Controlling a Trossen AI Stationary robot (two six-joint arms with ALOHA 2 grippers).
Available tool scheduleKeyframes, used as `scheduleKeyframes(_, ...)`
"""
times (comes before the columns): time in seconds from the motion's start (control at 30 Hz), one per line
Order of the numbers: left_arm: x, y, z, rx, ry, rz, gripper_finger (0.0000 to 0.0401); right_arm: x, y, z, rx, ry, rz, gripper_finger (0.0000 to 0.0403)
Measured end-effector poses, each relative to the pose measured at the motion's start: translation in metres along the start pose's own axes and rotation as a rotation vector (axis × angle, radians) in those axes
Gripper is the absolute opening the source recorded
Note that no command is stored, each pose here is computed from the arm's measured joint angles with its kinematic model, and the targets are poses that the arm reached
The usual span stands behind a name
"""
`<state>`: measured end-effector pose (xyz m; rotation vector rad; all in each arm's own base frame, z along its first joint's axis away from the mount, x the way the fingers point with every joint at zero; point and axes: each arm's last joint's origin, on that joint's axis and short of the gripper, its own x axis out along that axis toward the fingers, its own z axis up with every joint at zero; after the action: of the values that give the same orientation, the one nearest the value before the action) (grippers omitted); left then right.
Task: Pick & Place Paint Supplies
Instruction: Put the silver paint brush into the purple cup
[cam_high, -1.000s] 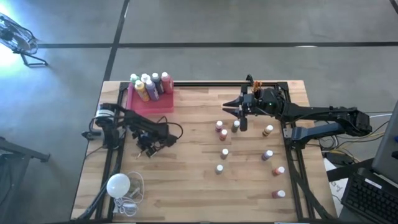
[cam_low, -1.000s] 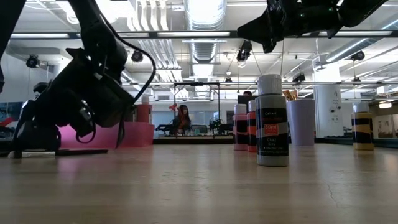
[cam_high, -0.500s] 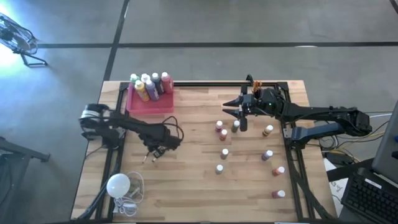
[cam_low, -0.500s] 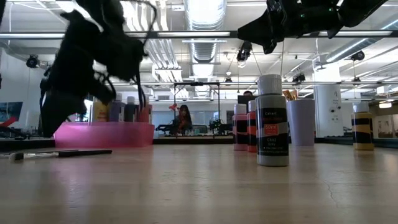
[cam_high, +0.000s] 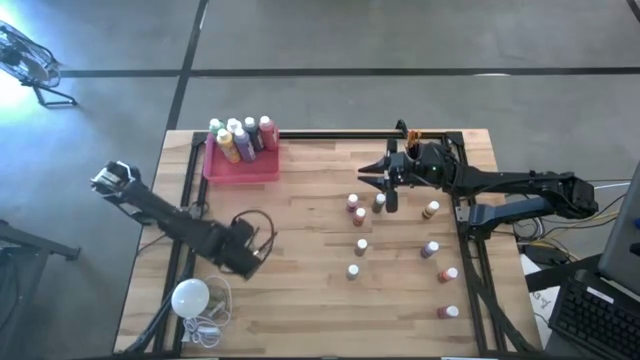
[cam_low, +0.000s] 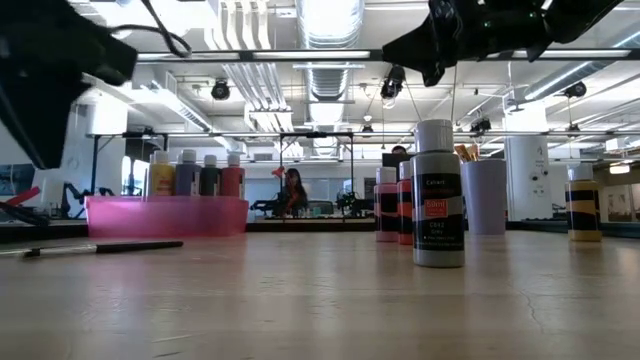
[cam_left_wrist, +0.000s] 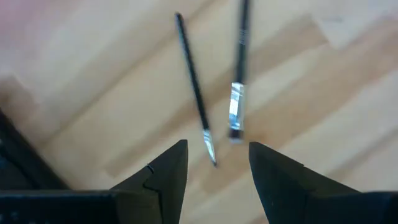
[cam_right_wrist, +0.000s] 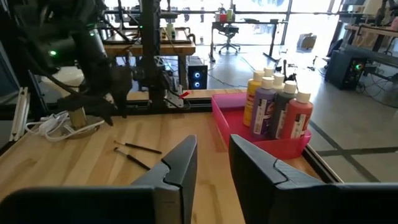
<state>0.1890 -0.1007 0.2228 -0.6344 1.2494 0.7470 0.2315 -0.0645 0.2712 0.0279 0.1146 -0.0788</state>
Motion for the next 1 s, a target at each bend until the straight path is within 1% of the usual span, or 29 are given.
scheduleKeyframes(0.1, 0.000, -0.009, -0.014, 0.004, -0.023, -0.070, 0.0177, 0.000, 0.002, 0.000, -0.001, 0.000, 0.006, 0.0078)
scheduleKeyframes(0.13, 0.002, -0.012, -0.017, 0.002, -0.025, -0.078, 0.0177, 0.000, 0.002, 0.000, -0.001, 0.000, 0.009, 0.0075)
scheduleKeyframes(0.2, 0.005, -0.015, -0.022, 0.007, -0.023, -0.067, 0.0177, 0.000, 0.003, 0.000, 0.000, 0.000, 0.010, 0.0071)
scheduleKeyframes(0.37, 0.020, -0.021, -0.026, 0.012, -0.021, 0.003, 0.0177, 0.001, 0.005, 0.000, -0.001, 0.000, 0.021, 0.0069)
scheduleKeyframes(0.57, 0.035, -0.027, -0.029, 0.025, -0.003, 0.065, 0.0177, 0.001, 0.007, 0.000, -0.005, 0.001, 0.027, 0.0086)
scheduleKeyframes(0.73, 0.043, -0.032, -0.032, 0.031, 0.032, 0.073, 0.0177, 0.001, 0.007, 0.000, -0.004, 0.005, 0.027, 0.0103)
scheduleKeyframes(0.83, 0.045, -0.035, -0.032, 0.040, 0.042, 0.057, 0.0177, 0.001, 0.007, -0.001, -0.003, 0.006, 0.027, 0.0112)
scheduleKeyframes(1.0, 0.050, -0.035, -0.035, 0.048, 0.072, 0.054, 0.0177, 0.001, 0.007, -0.002, -0.001, 0.018, 0.027, 0.0121)
